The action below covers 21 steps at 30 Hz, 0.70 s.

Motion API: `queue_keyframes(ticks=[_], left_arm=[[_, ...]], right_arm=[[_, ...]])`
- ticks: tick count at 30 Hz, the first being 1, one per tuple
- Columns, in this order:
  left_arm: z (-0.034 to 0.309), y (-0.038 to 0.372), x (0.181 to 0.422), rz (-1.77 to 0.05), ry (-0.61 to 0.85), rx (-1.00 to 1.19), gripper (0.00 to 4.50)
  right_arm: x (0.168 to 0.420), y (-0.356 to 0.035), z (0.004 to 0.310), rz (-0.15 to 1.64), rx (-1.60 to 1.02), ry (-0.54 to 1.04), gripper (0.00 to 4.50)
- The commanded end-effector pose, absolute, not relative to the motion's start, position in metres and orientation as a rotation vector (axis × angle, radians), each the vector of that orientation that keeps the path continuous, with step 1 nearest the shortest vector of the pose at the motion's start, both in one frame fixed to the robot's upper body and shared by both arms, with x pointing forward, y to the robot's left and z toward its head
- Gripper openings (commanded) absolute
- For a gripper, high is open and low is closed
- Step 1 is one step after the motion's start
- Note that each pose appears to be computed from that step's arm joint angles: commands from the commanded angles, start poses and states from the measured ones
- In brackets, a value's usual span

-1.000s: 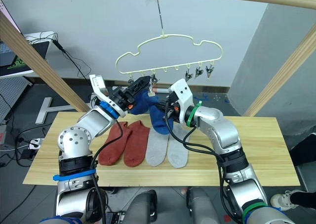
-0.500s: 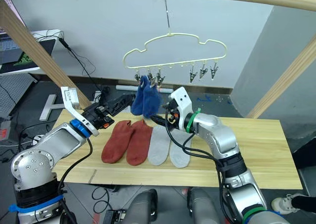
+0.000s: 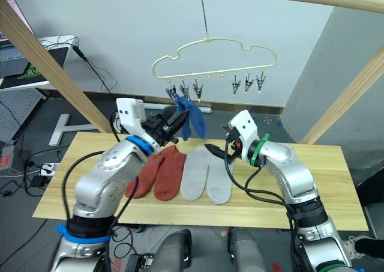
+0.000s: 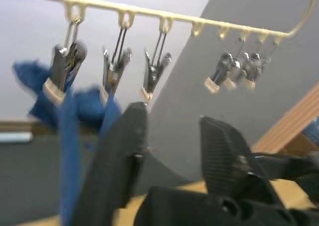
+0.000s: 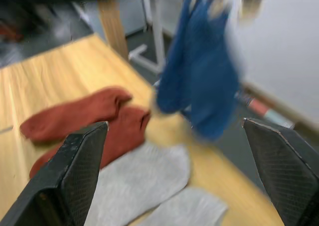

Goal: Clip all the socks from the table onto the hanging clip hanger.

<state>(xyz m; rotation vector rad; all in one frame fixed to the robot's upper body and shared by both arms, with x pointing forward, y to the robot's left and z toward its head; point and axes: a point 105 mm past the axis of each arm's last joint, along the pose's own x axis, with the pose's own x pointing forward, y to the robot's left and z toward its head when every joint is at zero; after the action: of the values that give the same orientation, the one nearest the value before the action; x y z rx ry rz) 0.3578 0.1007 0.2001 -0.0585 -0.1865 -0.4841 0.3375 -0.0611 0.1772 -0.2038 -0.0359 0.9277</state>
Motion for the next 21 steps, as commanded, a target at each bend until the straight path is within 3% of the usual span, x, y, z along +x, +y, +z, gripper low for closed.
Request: queue_keyframes(ticks=[1,21], left_arm=[[0.207,0.093,0.362,-0.458,-0.259,-0.023,2.02],[0.21,0.065,0.418,-0.387,-0.321,0.028,2.02]], right_arm=[[0.324,-0.06,0.214,0.959,-0.158,-0.185,4.5],[0.33,-0.07,0.249,0.828,-0.117,-0.267,4.5]])
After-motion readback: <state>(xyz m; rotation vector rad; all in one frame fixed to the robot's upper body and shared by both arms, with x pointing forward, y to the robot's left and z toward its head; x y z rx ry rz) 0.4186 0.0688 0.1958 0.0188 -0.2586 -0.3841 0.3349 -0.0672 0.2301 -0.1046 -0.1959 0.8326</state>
